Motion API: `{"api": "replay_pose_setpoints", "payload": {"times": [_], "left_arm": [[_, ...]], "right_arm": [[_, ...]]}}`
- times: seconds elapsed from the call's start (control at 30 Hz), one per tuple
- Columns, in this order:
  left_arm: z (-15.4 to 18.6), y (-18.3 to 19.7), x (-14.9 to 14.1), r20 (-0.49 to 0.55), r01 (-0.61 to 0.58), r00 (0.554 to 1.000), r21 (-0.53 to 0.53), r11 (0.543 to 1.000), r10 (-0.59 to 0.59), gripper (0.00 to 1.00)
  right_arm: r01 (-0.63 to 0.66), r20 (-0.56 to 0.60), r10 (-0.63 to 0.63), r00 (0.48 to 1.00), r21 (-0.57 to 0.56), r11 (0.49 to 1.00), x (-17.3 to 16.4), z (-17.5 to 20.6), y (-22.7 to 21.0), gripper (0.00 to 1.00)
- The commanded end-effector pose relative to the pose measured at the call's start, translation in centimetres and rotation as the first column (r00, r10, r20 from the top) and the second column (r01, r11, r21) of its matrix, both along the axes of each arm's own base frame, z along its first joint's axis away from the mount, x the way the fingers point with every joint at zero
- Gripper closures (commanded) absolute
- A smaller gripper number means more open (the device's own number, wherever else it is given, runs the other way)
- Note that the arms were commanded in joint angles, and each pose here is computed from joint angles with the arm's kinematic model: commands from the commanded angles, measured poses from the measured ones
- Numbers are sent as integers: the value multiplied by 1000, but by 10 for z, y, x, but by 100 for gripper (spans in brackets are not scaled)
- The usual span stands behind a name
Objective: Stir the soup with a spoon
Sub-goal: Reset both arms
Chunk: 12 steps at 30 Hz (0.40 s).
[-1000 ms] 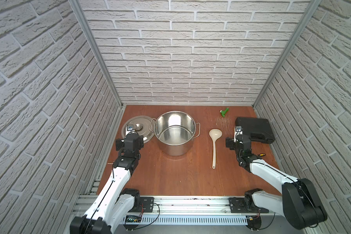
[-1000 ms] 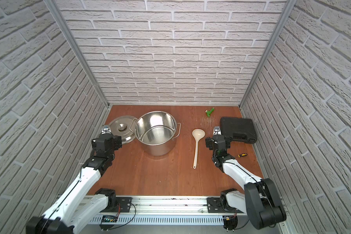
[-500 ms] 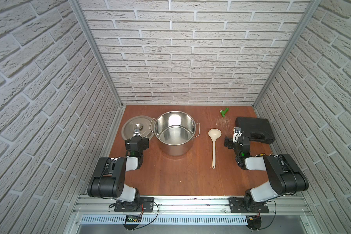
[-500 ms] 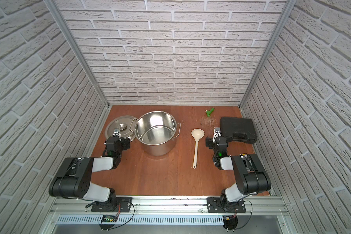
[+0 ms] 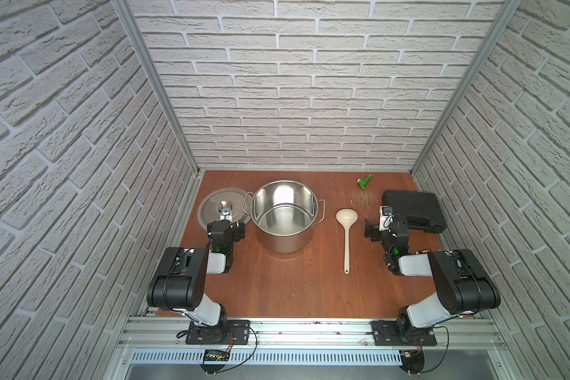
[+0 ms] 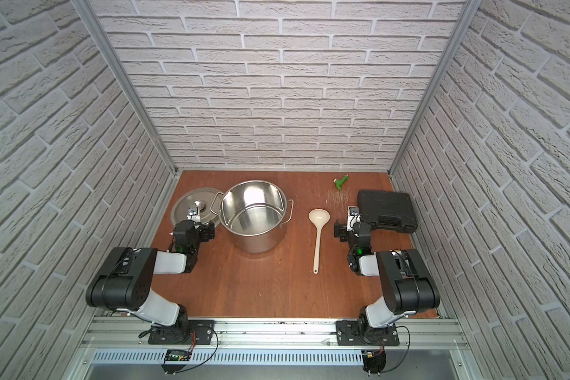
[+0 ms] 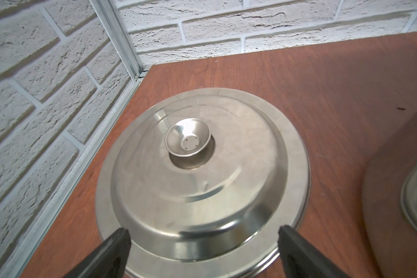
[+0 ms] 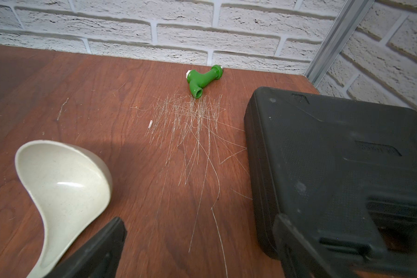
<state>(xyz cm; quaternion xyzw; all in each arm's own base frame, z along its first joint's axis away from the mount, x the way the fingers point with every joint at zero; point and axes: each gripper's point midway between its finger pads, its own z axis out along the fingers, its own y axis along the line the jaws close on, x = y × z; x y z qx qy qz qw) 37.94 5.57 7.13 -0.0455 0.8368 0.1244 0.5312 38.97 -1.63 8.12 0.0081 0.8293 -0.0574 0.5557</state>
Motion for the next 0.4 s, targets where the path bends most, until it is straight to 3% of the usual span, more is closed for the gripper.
{"api": "replay_pose_setpoints", "payload": {"times": [0.0,0.37], "left_arm": [[18,0,9,65,13,998,9,1000,-13,2],[18,0,9,71,11,997,14,1000,-12,2]], "right_arm": [[1,66,-2,998,9,1000,7,16,0,1],[1,62,-1,998,8,1000,7,15,0,1]]}}
